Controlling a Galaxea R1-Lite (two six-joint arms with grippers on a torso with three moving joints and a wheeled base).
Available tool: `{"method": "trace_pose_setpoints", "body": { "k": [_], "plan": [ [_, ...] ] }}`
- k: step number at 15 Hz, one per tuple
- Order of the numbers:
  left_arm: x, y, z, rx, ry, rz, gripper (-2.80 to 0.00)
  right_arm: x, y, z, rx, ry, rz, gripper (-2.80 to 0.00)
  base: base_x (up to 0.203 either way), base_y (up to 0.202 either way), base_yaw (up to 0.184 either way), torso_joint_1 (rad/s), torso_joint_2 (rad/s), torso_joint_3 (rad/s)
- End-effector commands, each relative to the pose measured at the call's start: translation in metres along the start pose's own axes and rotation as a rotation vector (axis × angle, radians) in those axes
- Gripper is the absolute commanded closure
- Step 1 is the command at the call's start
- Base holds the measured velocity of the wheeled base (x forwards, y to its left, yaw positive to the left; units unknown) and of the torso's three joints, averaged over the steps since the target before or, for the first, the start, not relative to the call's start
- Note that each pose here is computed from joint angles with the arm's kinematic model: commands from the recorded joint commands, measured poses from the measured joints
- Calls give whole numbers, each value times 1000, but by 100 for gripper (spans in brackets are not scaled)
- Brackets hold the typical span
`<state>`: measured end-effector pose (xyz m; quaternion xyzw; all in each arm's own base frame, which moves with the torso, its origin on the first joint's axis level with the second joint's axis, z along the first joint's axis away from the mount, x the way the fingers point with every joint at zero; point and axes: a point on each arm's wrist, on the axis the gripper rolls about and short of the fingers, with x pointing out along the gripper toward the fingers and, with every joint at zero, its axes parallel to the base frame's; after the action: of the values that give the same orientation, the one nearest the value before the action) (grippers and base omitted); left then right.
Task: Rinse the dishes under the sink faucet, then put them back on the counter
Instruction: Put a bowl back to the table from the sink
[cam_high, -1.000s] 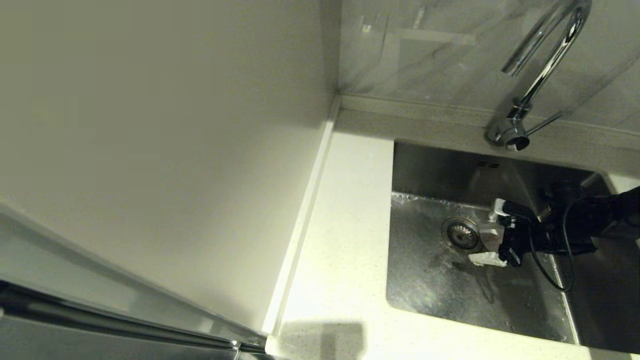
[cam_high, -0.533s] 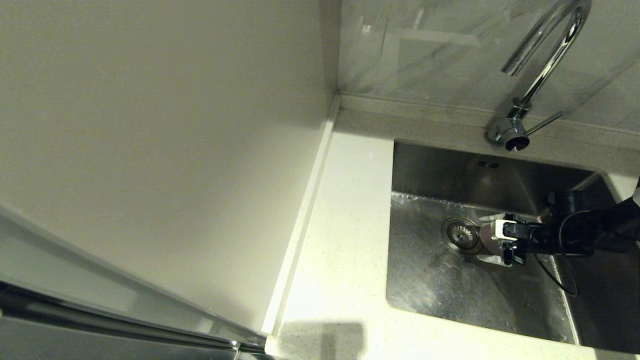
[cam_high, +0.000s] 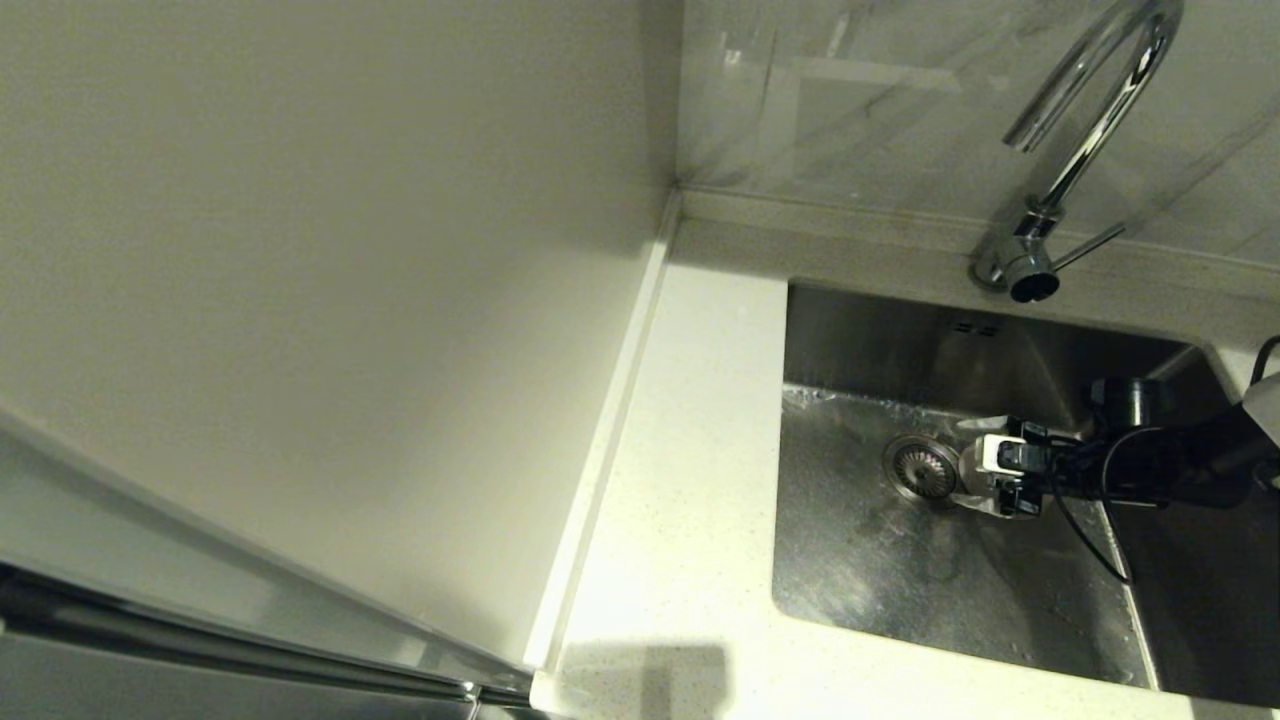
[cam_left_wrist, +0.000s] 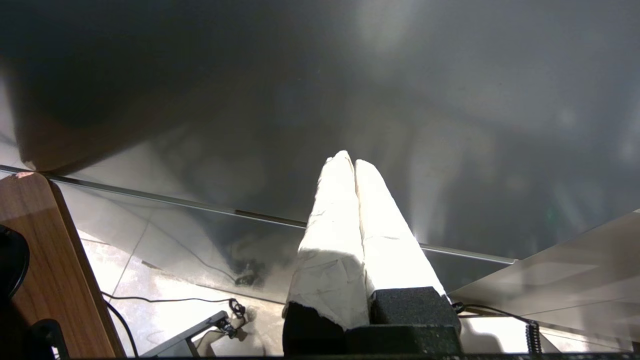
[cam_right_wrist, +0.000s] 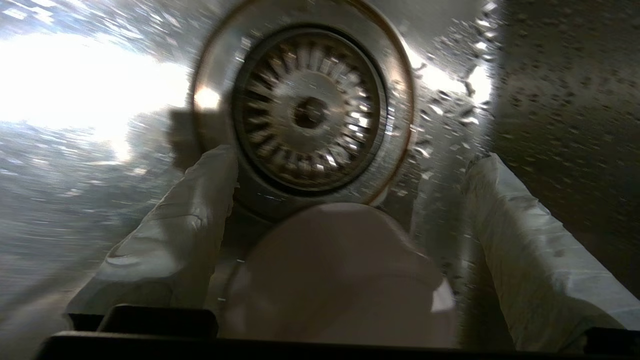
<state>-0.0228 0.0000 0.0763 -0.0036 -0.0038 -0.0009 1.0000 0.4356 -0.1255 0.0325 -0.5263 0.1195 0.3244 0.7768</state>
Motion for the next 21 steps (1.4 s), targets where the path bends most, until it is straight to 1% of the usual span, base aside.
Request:
{"method": "trace_pose_setpoints", "body": {
  "k": [1, 3, 7, 10, 14, 17, 21],
  "plan": [
    [0, 0, -1, 0, 3, 0, 0, 5, -1, -4, -24, 6, -24, -280, 0, 0, 0, 0, 0, 0],
    [0, 0, -1, 0, 3, 0, 0, 6, -5, -6, -41, 23, -51, -280, 0, 0, 0, 0, 0, 0],
    [0, 0, -1, 0, 3, 0, 0, -2, -5, -17, -32, 53, -63, -280, 0, 0, 0, 0, 0, 0],
    [0, 0, -1, 0, 3, 0, 0, -8, -6, -29, -41, 128, -73, -280, 0, 0, 0, 0, 0, 0],
    [0, 0, -1, 0, 2, 0, 0, -8, -16, -42, -76, 208, -114, -280, 0, 0, 0, 0, 0, 0],
    [0, 0, -1, 0, 3, 0, 0, -11, -28, -47, -101, 226, -166, -280, 0, 0, 0, 0, 0, 0],
    [0, 0, -1, 0, 3, 0, 0, -25, -45, -51, -160, 251, -290, -280, 0, 0, 0, 0, 0, 0]
  ]
}}
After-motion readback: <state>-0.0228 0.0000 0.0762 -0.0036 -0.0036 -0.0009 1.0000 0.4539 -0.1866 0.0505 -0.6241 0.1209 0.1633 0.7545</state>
